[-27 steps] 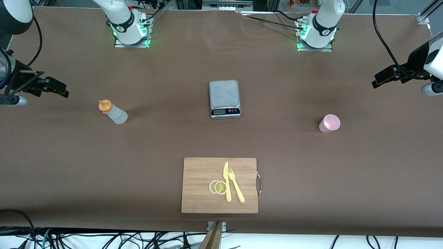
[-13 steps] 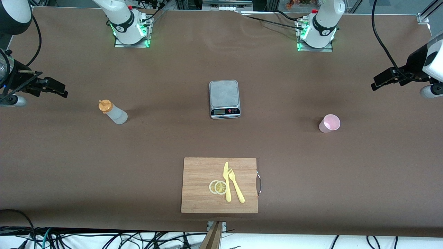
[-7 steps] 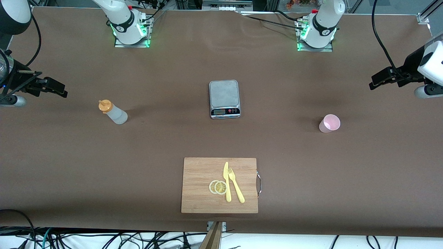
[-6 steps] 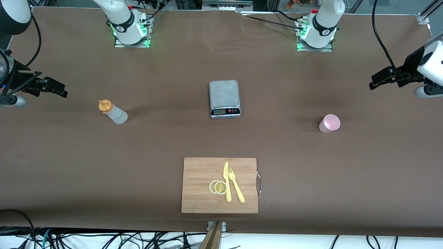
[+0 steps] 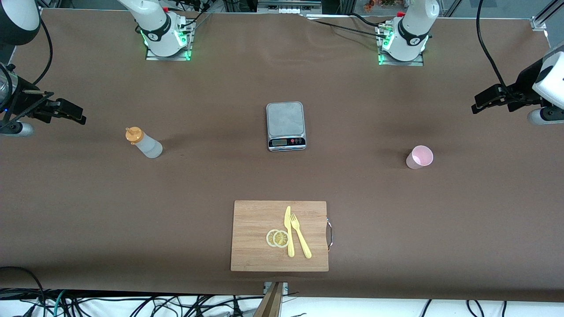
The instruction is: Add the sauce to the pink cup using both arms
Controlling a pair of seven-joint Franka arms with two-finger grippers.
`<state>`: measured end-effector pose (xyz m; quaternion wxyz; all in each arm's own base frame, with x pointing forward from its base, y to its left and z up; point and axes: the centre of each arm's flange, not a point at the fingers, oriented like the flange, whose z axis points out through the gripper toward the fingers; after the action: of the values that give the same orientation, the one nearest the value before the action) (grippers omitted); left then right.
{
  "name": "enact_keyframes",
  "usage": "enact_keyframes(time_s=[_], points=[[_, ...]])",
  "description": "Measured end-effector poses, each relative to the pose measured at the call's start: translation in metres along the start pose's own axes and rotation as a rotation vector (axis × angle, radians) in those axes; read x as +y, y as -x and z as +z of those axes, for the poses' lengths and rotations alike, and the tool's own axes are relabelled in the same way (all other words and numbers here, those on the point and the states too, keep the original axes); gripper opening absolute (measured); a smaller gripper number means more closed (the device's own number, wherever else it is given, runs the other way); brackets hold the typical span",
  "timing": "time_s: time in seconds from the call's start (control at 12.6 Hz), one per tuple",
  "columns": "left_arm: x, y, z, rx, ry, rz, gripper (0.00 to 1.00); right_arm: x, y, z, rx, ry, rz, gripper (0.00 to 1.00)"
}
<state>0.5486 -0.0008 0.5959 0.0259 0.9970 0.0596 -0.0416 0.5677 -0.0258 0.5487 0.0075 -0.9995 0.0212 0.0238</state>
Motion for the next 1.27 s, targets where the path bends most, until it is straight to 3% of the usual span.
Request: enact_keyframes(time_s=[1.03,1.27], points=[[-0.001,0.0,0.006,-0.013,-0.001,-0.002,1.0,0.001,0.0,0.001,-0.002,0.0,0.002,1.0],[-0.02,-0.008,0.029,-0.003,0.003,-0.037,1.0,0.001,0.0,0.001,-0.002,0.0,0.002,1.0]])
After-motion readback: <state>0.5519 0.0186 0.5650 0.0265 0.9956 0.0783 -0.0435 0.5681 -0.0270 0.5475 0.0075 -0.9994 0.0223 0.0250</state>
